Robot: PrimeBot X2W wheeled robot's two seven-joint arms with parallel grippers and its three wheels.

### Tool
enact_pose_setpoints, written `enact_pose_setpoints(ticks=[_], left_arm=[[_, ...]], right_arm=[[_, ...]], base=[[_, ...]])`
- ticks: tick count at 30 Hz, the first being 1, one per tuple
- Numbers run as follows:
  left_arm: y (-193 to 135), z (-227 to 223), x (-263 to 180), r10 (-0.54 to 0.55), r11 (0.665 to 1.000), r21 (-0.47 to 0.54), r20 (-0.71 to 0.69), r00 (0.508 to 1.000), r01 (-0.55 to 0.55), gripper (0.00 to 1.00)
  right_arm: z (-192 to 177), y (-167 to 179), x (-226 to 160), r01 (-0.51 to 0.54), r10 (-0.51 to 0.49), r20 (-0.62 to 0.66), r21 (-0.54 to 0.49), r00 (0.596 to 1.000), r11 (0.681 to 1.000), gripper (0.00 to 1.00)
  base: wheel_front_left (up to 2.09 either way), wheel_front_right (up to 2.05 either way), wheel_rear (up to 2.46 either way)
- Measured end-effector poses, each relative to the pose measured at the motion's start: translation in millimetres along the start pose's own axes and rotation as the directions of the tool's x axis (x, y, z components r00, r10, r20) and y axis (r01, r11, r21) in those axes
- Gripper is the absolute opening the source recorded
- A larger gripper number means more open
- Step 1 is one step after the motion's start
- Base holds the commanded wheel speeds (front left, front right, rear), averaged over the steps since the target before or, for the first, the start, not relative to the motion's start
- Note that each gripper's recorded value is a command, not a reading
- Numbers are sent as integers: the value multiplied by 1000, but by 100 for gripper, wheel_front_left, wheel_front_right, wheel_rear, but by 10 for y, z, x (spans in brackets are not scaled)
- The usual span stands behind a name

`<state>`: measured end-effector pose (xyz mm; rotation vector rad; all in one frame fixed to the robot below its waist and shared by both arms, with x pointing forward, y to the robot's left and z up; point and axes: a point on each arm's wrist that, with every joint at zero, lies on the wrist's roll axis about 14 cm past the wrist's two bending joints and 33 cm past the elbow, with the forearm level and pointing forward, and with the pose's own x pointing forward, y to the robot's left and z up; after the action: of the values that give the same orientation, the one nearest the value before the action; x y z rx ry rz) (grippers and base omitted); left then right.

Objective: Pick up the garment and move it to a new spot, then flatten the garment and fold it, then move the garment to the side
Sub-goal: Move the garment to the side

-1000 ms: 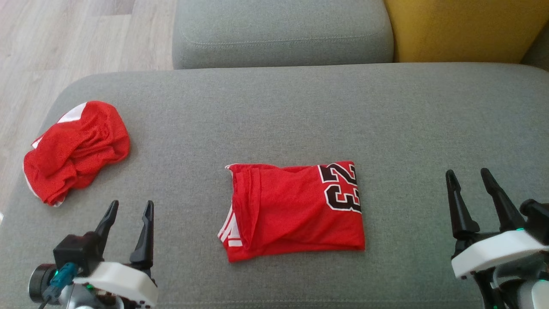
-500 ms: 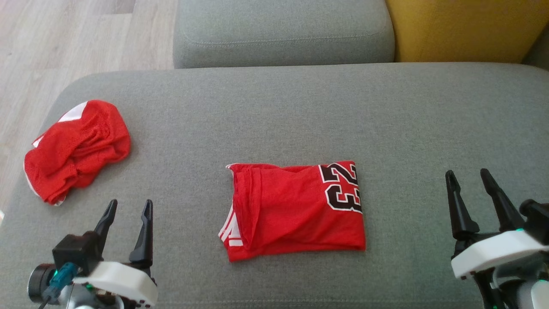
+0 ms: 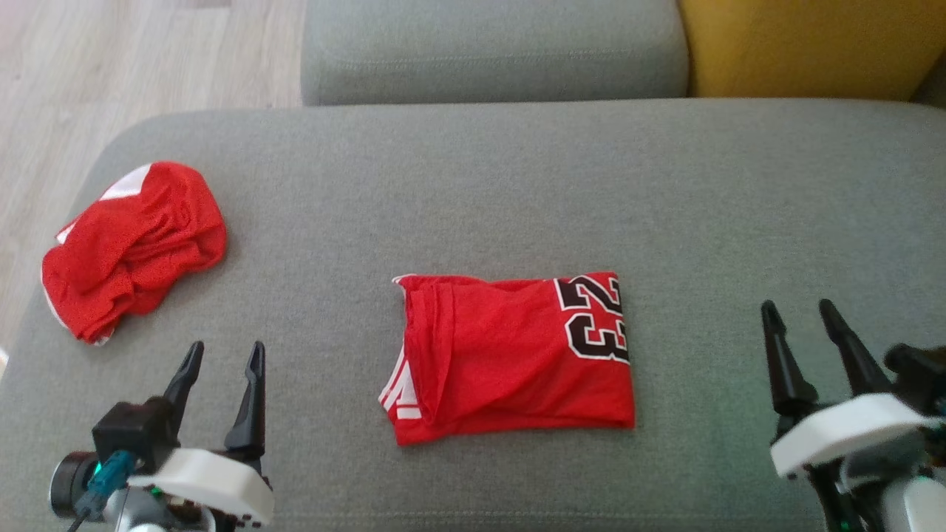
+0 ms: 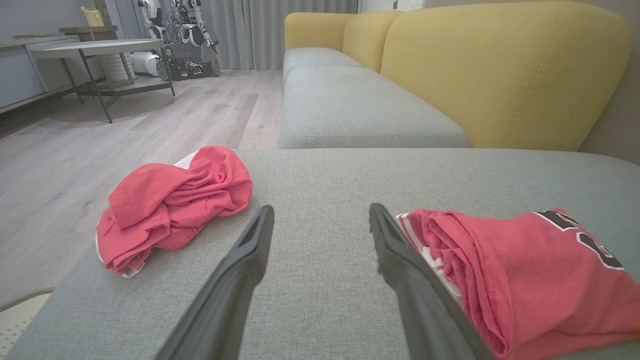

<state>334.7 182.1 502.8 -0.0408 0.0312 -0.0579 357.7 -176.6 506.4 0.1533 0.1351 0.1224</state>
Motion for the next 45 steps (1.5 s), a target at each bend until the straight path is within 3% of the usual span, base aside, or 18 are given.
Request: enact_pose_setpoints(ticks=[10, 16, 21, 24, 25, 26, 27, 31, 37, 45], left_arm=[[57, 0, 222, 12, 1000, -11, 14, 1000, -11, 100], [104, -96, 329, 31, 999, -24, 0, 1000, -31, 100], [114, -159, 387, 36, 999, -28, -10, 999, -36, 100], [107, -184, 393, 32, 999, -29, -17, 999, -32, 100], [104, -189, 396, 31, 999, -26, -14, 999, -32, 100], [96, -190, 401, 31, 999, -26, -13, 999, -31, 100], [87, -190, 409, 29, 999, -27, -12, 1000, -29, 100], [59, -194, 448, 19, 1000, -20, -10, 1000, -19, 100], [-40, -193, 552, -15, 1000, -15, -4, 1000, 15, 100], [-333, -177, 752, -109, 994, -23, 12, 994, 109, 100]], right_arm=[[-558, 428, 608, -146, 146, -202, 17, 968, 989, 100], [-1072, 622, 707, -199, 201, -389, 47, 899, 979, 100], [-1468, 666, 617, -209, 211, -551, 68, 807, 976, 100], [-1479, 690, 625, -215, 219, -568, 75, 793, 974, 99], [-1480, 695, 627, -217, 221, -576, 77, 787, 973, 44], [-1473, 694, 632, -218, 222, -580, 78, 784, 973, 44], [-1464, 694, 635, -217, 223, -581, 80, 783, 973, 3], [-1452, 651, 606, -205, 213, -583, 81, 784, 975, 0], [-1294, 503, 624, -163, 180, -527, 78, 831, 983, 0], [-906, -284, 706, 29, -13, -423, 31, 906, 999, 0]], base=[[0, 0, 0], [0, 0, 0], [0, 0, 0], [0, 0, 0], [0, 0, 0], [0, 0, 0], [0, 0, 0], [0, 0, 0], [0, 0, 0], [0, 0, 0]])
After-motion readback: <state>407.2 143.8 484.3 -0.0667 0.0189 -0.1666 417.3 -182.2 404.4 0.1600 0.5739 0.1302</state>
